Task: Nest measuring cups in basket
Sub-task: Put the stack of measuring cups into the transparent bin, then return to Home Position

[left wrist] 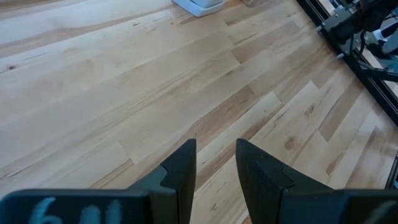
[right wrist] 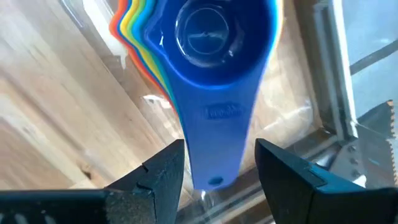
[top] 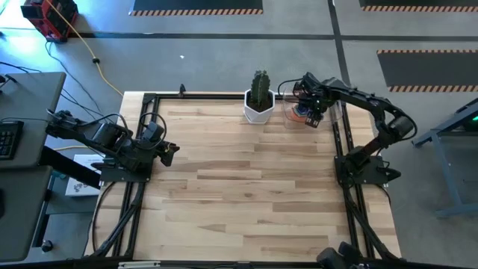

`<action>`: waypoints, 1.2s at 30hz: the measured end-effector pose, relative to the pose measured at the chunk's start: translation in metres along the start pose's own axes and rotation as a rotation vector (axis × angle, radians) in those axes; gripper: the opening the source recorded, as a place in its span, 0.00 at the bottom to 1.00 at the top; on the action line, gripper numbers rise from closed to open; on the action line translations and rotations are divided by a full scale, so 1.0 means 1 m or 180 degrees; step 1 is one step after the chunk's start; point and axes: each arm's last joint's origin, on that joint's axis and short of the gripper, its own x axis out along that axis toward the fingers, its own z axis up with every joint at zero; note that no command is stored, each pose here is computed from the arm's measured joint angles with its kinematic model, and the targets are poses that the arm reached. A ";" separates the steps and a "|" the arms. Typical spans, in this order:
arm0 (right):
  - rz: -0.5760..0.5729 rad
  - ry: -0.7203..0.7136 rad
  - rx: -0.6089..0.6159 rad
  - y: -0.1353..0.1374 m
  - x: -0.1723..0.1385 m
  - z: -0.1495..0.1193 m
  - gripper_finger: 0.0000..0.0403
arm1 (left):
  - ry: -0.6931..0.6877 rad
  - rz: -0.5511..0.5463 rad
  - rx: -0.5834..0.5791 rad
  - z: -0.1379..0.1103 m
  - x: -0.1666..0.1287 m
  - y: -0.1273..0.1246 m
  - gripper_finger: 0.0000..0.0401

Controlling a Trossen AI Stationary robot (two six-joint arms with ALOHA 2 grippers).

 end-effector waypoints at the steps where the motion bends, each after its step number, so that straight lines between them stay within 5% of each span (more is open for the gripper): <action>1: -0.0009 -0.0025 0.0009 0.000 -0.003 -0.002 0.47 | 0.0000 0.0000 0.0000 0.000 0.000 0.000 0.26; 8: -0.0018 -0.0357 0.0218 0.001 -0.029 -0.013 0.47 | -0.0001 0.0000 0.0002 0.000 0.000 0.000 0.26; 13: 0.0489 -0.0843 0.0489 0.007 -0.048 -0.019 0.47 | -0.0068 -0.0038 -0.0081 0.003 0.001 -0.002 0.26; 19: 0.1329 -0.1428 0.0647 0.017 -0.069 -0.023 0.47 | -0.0482 -0.0661 0.0248 0.023 0.002 -0.022 0.26; 25: 0.1669 -0.1742 0.0643 0.040 -0.093 -0.024 0.47 | -0.0818 -0.1113 0.0794 0.043 0.005 -0.035 0.26; 29: 0.1774 -0.2032 0.0605 0.063 -0.116 -0.025 0.47 | -0.0852 -0.1100 0.1049 0.052 0.009 -0.031 0.26; 36: 0.1948 -0.2756 0.0712 0.094 -0.153 -0.023 0.47 | -0.1160 -0.1035 0.0927 0.043 0.015 -0.003 0.26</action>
